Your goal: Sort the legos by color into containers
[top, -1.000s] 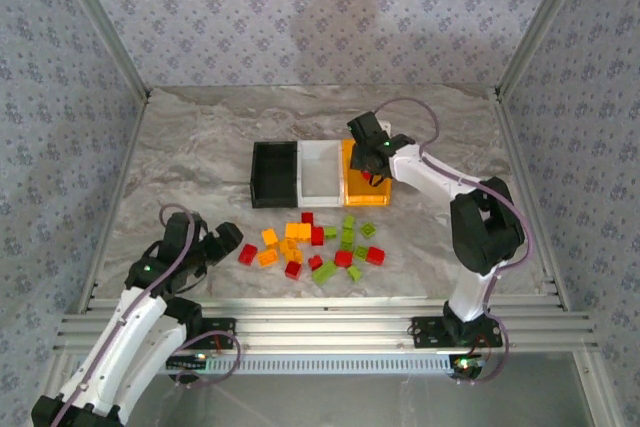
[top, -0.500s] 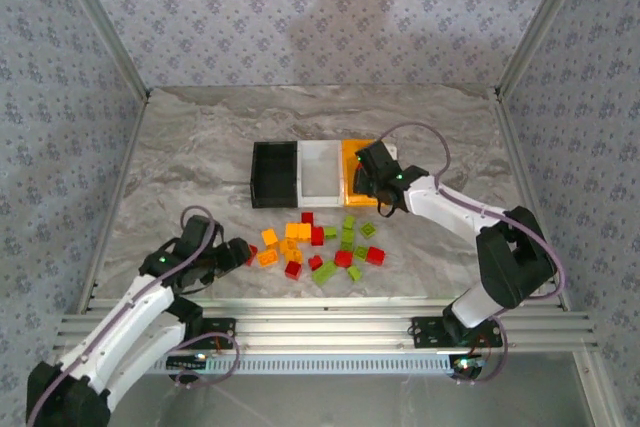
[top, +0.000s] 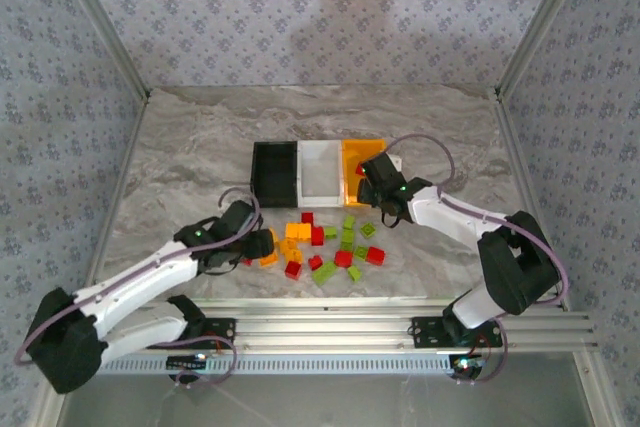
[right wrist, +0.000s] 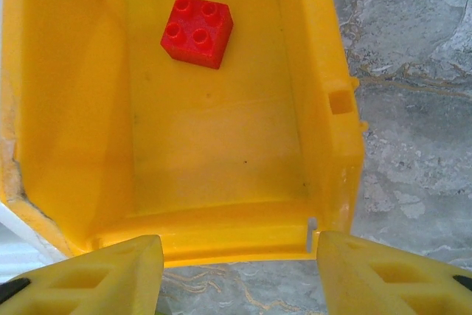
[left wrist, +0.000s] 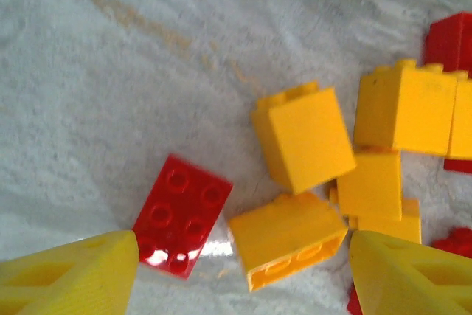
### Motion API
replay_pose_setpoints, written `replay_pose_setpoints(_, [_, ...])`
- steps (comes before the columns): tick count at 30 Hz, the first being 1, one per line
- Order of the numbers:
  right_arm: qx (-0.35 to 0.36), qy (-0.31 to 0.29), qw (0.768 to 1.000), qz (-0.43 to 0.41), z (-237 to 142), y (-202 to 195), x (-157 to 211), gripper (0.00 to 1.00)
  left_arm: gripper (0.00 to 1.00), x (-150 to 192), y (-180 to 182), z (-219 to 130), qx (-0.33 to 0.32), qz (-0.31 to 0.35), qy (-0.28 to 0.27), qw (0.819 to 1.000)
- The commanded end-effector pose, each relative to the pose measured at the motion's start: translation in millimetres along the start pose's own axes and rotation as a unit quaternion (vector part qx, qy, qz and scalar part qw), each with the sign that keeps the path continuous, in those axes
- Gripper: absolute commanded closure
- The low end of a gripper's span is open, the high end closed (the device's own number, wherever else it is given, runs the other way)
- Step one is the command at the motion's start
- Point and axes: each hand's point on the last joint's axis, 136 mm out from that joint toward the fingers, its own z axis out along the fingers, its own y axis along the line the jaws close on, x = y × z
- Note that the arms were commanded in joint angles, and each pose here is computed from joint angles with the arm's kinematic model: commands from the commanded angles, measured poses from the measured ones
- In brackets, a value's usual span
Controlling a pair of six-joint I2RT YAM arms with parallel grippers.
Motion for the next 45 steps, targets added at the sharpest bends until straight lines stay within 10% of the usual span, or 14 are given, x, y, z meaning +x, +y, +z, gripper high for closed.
replay_pose_setpoints(1, [-0.006, -0.006, 1.000, 0.015, -4, 0, -3, 0.41, 0.25, -25, -12, 5, -0.014, 0.019, -0.033, 0.999])
replay_pose_setpoints(17, [-0.004, -0.018, 0.999, 0.029, -17, -19, -2, 0.41, 0.35, -20, -19, 65, -0.055, -0.003, 0.010, 0.998])
replay_pose_setpoints(25, [0.000, -0.030, 0.999, 0.041, -24, -29, -5, 0.41, 0.58, -11, -18, 73, -0.049, -0.009, 0.019, 0.999])
replay_pose_setpoints(32, [0.001, -0.034, 0.998, 0.050, -26, -33, -6, 0.41, 0.74, -18, -25, 56, -0.030, -0.015, 0.010, 0.999])
replay_pose_setpoints(45, [0.000, -0.037, 0.998, 0.058, -34, -45, 7, 0.41, 0.73, -126, -40, -20, -0.001, -0.037, -0.096, 0.995])
